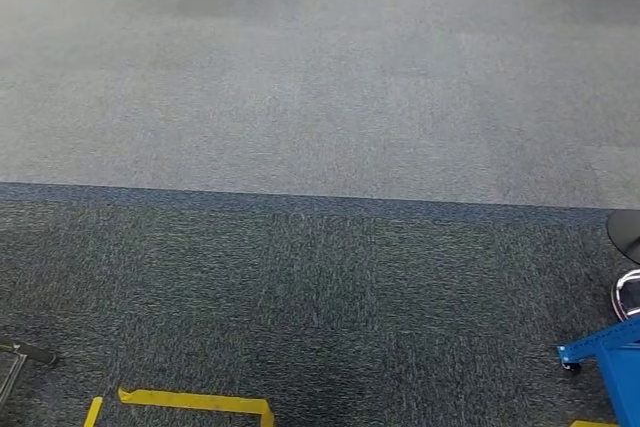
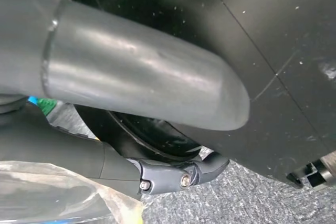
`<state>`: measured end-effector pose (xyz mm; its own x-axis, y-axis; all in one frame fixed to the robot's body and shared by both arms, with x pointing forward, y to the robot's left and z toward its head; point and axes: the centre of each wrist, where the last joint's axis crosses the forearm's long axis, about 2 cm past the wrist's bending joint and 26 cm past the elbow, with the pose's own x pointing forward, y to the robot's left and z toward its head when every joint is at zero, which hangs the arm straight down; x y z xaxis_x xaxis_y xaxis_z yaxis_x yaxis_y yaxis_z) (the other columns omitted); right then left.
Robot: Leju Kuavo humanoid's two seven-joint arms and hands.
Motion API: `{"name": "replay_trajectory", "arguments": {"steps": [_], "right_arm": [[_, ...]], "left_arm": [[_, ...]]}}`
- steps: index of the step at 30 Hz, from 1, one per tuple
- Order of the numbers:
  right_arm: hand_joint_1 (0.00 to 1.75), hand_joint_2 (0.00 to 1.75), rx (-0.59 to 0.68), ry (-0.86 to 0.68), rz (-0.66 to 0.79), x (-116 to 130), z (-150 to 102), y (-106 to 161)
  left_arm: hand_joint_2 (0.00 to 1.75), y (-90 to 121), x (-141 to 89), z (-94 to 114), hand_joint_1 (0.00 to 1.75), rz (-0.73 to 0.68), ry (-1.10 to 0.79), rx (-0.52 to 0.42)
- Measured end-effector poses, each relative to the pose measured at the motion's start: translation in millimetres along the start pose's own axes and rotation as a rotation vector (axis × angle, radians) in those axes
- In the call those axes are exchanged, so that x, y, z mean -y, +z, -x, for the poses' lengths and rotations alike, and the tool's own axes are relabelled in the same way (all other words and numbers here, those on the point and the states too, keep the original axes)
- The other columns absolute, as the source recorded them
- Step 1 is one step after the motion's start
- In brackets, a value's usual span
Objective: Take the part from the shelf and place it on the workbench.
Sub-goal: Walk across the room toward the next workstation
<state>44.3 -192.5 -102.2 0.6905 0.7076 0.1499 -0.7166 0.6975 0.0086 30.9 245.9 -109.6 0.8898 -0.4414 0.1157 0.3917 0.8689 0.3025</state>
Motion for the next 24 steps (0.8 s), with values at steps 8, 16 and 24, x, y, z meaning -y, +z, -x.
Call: {"name": "replay_trajectory", "arguments": {"steps": [8, 16, 24], "right_arm": [[0.0, 0.0, 0.014, -0.006, 0.0, 0.4, -1.9, 0.1], [0.0, 0.0, 0.027, -0.01, 0.0, 0.8, -7.3, 0.5], [0.0, 0.0, 0.024, -0.017, 0.007, 4.8, -7.8, 0.4]], "left_arm": [[0.0, 0.6, 1.6, 3.0, 0.0, 0.003, -0.001, -0.006], [0.0, -0.6, -1.6, 2.3, 0.0, -0.003, 0.0, -0.01], [0.0, -0.6, -1.6, 3.1, 0.0, -0.002, 0.007, -0.015]]}}
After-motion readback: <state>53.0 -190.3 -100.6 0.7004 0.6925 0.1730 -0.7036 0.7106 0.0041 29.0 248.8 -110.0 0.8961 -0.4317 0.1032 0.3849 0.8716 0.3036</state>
